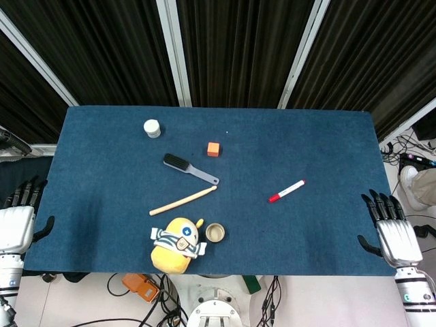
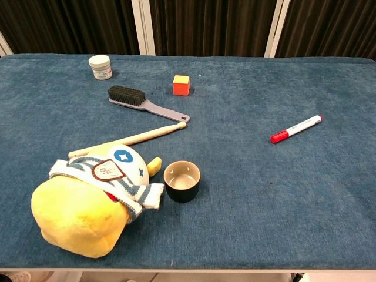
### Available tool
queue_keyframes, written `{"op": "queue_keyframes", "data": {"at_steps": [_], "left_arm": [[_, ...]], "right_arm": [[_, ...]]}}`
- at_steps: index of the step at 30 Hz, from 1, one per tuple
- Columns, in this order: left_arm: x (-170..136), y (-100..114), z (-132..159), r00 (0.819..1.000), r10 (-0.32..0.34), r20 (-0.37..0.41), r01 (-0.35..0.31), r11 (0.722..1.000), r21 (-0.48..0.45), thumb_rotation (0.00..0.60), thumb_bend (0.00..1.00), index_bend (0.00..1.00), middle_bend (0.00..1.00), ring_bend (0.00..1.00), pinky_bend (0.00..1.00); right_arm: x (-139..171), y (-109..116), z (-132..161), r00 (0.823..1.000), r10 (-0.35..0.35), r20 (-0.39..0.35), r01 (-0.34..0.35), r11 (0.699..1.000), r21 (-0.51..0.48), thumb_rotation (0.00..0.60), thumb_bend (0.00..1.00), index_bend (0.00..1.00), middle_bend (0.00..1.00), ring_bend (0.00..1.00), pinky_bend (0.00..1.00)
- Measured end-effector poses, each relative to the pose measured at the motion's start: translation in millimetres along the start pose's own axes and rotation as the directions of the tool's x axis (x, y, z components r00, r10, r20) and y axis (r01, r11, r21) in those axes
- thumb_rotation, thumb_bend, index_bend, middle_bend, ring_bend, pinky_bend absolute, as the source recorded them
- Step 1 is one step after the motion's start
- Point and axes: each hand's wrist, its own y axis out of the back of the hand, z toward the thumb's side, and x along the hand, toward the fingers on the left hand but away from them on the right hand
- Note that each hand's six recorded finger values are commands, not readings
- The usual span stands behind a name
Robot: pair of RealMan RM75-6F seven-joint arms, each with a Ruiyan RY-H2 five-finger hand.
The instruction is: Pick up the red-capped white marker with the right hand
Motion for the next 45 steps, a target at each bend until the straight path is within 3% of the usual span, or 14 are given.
{"op": "queue_keyframes", "data": {"at_steps": [8, 17, 25, 45], "left_arm": [[-0.2, 0.7, -3.0, 1.0, -0.004, -0.015, 0.004, 1.0, 0.003, 0.6, 0.34, 0.08, 0.0, 0.02, 0.16], [1.4, 0.9, -4.9, 1.0, -0.007, -0.021, 0.007, 1.0, 0.004, 0.6, 0.34, 0.08, 0.0, 0.02, 0.16], [1.9, 1.2, -6.4, 1.0, -0.009, -0.027, 0.009, 1.0, -0.002, 0.6, 0.34, 0.08, 0.0, 0.02, 0.16], [2.8, 1.2, -7.7, 0.999, -0.014, -0.03, 0.014, 1.0, -0.005, 0.6, 0.34, 0.08, 0.0, 0.02, 0.16]], "right_arm": [[-82.6, -8.8, 15.5, 0.983, 0.152, -0.105, -0.143, 0.986, 0.091, 0.6, 0.38, 0.23, 0.01, 0.05, 0.02], [-157.6, -23.3, 57.3, 0.957, 0.237, -0.169, -0.206, 0.961, 0.184, 0.6, 0.39, 0.33, 0.01, 0.05, 0.03], [-181.3, -40.1, 87.0, 0.942, 0.27, -0.197, -0.228, 0.95, 0.212, 0.6, 0.39, 0.41, 0.01, 0.06, 0.04], [-201.8, -68.1, 111.4, 0.928, 0.317, -0.197, -0.266, 0.932, 0.248, 0.6, 0.39, 0.5, 0.01, 0.06, 0.04]]}}
